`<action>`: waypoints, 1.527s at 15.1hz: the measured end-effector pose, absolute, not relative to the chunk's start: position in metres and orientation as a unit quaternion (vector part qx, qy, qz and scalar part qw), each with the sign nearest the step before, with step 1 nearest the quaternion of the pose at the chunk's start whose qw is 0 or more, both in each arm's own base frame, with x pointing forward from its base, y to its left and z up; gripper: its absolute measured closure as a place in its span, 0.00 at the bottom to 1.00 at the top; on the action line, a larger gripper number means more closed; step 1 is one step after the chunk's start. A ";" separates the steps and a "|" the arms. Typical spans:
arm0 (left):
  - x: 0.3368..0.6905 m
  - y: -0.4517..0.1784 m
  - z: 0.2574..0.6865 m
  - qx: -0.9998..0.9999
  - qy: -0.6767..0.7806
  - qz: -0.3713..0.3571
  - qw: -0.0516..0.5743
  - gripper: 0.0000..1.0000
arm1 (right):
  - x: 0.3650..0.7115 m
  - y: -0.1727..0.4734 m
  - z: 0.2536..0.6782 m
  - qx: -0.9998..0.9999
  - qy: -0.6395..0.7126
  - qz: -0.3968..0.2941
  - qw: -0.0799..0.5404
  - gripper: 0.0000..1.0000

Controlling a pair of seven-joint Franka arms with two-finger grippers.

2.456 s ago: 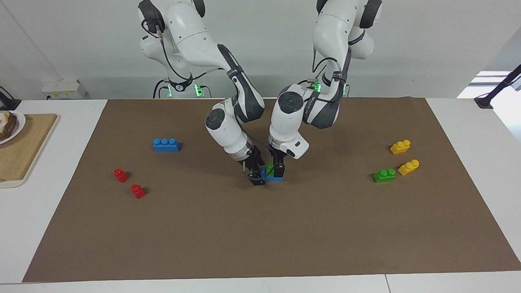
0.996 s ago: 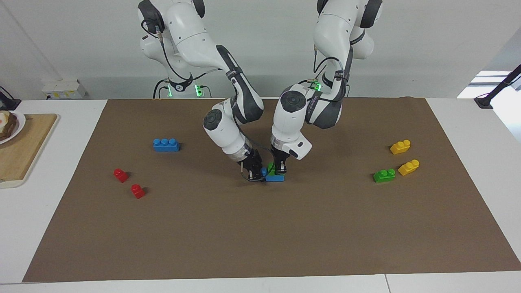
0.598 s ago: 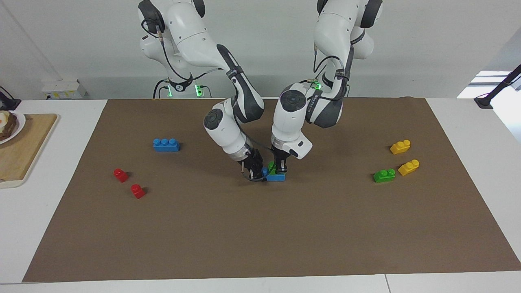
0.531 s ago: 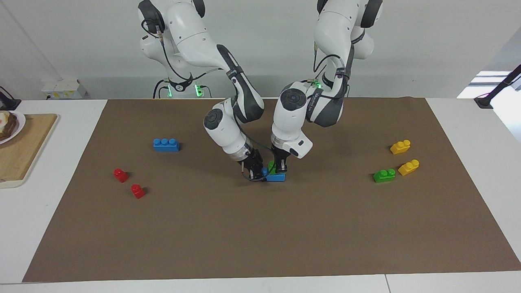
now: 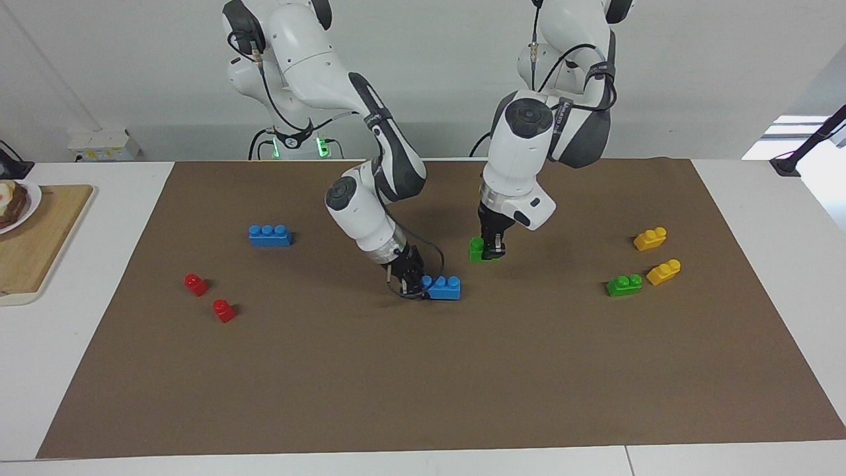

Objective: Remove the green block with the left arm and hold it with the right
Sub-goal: 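Pull the green and blue blocks apart with both grippers, then carry the green block toward the yellow blocks while the right gripper carries blue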

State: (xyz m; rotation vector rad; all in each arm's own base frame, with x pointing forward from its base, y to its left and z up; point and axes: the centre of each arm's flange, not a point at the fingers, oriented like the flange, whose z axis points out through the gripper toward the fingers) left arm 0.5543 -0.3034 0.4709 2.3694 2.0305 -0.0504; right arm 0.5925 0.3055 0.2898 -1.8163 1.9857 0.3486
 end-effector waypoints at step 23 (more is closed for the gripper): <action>0.515 0.034 0.402 0.998 0.041 -0.053 0.013 0.65 | 0.602 -0.062 0.282 -0.701 0.668 0.173 0.180 0.65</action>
